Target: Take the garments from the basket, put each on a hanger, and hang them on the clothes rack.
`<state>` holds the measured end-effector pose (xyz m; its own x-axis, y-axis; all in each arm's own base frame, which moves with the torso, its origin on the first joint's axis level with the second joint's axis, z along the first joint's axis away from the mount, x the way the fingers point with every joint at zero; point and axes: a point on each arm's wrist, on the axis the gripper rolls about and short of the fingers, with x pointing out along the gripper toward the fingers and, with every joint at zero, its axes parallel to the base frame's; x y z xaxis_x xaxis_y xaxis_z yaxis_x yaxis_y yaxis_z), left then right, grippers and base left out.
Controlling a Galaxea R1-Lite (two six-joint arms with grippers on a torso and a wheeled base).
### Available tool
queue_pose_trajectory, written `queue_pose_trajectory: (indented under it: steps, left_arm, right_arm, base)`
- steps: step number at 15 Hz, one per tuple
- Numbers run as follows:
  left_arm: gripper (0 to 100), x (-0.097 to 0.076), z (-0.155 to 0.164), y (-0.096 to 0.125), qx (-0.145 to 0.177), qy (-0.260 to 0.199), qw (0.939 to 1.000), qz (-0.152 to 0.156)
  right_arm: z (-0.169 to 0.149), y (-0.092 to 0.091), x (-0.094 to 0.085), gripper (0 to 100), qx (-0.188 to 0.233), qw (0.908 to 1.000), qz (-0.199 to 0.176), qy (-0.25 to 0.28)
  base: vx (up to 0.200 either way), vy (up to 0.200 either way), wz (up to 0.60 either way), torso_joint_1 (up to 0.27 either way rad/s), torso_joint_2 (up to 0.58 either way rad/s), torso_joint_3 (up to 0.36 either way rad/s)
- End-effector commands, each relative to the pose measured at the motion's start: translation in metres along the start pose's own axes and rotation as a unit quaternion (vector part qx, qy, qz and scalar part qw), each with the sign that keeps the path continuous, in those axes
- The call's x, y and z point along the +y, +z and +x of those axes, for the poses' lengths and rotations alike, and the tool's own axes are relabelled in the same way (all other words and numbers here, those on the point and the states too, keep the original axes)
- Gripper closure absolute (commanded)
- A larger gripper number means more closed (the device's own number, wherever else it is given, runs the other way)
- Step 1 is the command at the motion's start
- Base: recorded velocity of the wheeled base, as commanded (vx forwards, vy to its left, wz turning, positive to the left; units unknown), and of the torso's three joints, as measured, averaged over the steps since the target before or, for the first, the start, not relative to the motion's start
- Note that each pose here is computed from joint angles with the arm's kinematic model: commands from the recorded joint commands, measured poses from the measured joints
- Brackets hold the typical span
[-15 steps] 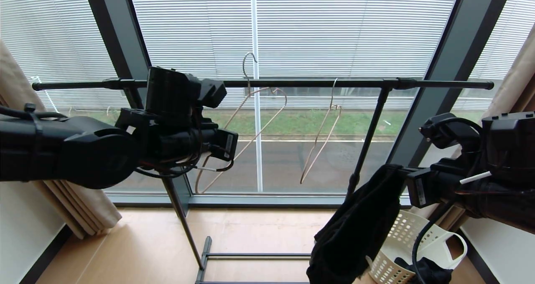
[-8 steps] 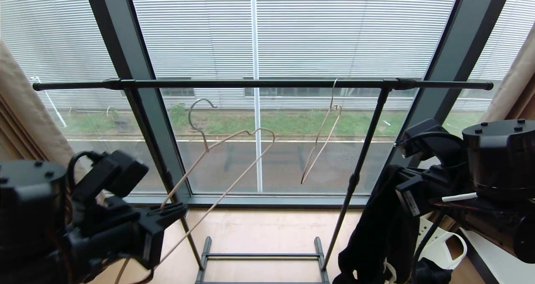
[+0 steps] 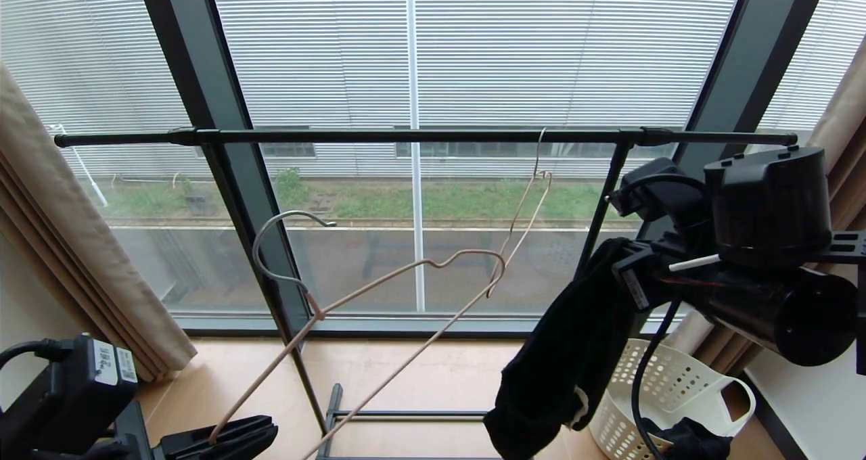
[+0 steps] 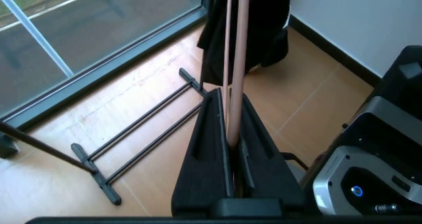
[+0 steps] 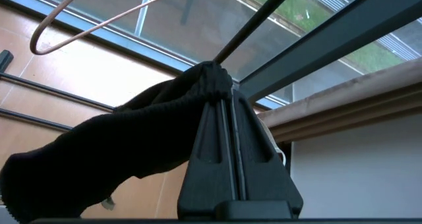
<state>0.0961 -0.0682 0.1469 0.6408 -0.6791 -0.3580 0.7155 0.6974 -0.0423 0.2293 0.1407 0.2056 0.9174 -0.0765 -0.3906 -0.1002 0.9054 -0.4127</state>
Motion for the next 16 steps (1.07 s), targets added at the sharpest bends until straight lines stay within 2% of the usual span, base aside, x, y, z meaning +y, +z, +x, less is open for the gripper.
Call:
queue_pose_trajectory:
  steps: [1,5,9,12,16]
  left_arm:
    - [100,-0.003,0.016,0.004,0.018,-0.026,0.9995,0.006]
    - [100,-0.007,0.06,0.01,0.021,-0.057,0.998,0.018]
    - [100,-0.01,0.071,0.015,0.015,-0.068,0.9973,0.023]
    - [100,-0.014,0.086,0.012,0.038,-0.08,0.9957,0.027]
    - [100,-0.016,0.098,0.018,0.037,-0.087,0.9951,0.031]
  right_arm:
    - [0.006,0.009,-0.001,100,-0.001,1.0,0.005,-0.005]
    - [0.014,0.015,0.002,100,-0.002,0.9999,0.007,-0.008]
    - [0.021,0.018,0.003,100,0.003,0.9998,0.008,-0.016]
    - [0.025,0.016,0.004,100,0.008,0.9997,0.008,-0.022]
    - [0.024,0.016,0.002,100,0.008,0.9996,0.009,-0.025]
  base:
    - [0.0,0.0,0.0,0.0,0.0,0.0]
    - [0.0,0.0,0.0,0.0,0.0,0.0]
    - [0.0,0.0,0.0,0.0,0.0,0.0]
    - [0.0,0.0,0.0,0.0,0.0,0.0]
    - [0.0,0.0,0.0,0.0,0.0,0.0]
